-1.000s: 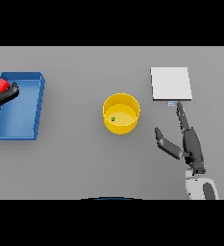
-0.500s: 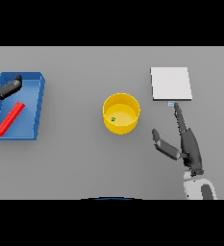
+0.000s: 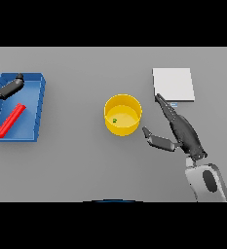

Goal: Pick up the red beaker and tilt it to pour out 1 green nut into yellow bowl. Pick up the yellow bowl and place it on the metallic measuring scale.

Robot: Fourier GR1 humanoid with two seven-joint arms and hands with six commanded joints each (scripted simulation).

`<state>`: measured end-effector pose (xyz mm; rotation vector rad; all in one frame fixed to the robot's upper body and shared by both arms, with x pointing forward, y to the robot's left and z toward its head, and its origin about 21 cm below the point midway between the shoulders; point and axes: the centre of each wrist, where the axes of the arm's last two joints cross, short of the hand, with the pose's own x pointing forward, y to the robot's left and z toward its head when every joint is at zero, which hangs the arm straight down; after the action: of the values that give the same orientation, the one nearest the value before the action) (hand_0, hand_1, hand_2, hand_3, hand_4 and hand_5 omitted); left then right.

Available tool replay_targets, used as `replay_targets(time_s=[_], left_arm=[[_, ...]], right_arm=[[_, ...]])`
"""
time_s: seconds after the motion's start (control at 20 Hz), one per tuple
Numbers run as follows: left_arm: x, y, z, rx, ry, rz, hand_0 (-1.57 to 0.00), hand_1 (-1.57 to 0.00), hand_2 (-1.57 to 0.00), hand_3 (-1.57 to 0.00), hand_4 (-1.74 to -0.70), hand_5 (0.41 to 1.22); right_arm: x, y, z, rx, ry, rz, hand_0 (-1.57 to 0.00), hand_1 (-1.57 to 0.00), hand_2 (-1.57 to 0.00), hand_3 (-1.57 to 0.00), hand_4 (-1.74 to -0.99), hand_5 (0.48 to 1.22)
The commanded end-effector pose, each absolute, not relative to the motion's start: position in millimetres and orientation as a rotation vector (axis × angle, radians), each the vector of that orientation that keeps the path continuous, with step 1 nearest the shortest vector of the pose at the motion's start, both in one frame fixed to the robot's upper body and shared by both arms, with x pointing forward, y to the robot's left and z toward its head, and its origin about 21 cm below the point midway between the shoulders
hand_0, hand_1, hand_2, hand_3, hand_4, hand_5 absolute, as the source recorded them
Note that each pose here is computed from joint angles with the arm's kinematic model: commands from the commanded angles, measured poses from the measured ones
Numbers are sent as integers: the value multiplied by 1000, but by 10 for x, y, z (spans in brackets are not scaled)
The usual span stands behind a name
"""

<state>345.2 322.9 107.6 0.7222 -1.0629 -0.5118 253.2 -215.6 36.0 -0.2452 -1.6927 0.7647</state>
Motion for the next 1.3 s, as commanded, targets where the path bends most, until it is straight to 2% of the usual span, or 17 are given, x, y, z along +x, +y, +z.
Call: replay_targets(time_s=[0.0, 0.1, 0.25, 0.4, 0.7, 0.95, 1.05, 1.25], left_arm=[[3454, 3219, 1057, 716, -1071, -512, -8, -6, -6, -6, -792, 709], [3445, 3223, 1070, 720, -1075, -520, -5, -3, -4, -3, -795, 709], [3456, 3201, 1086, 725, -1065, -518, -2, -1, -1, -1, -793, 712], [3446, 3217, 1070, 724, -1065, -513, 0, 0, 0, 0, -795, 721], [3462, 3208, 1109, 728, -1069, -529, 1, 1, 1, 1, -797, 718], [3459, 3217, 1095, 722, -1066, -527, 1, 1, 1, 1, -794, 723], [3455, 3222, 1105, 725, -1078, -536, 1, 1, 1, 1, -795, 729], [3486, 3201, 1114, 728, -1071, -537, 1, 1, 1, 1, -797, 734]], right_arm=[[2580, -2163, 400, -275, -1673, 839, 1, 1, 1, 1, -1268, 691], [2686, -2174, 480, -335, -1657, 1023, 1, 1, 1, 1, -1282, 677], [2844, -2043, 577, -395, -1631, 1289, 1, 1, 1, 1, -1276, 668], [2976, -1913, 652, -390, -1612, 1460, 1, 1, 1, 1, -1269, 662], [3188, -1696, 686, -344, -1520, 1677, 1, 1, 1, 1, -1277, 677], [3342, -1606, 612, -288, -1457, 1795, 1, 1, 1, 1, -1246, 686], [3386, -1495, 610, -262, -1441, 1821, 1, 1, 1, 1, -1243, 682], [3409, -1432, 524, -241, -1363, 1891, 1, 1, 1, 1, -1281, 674]])
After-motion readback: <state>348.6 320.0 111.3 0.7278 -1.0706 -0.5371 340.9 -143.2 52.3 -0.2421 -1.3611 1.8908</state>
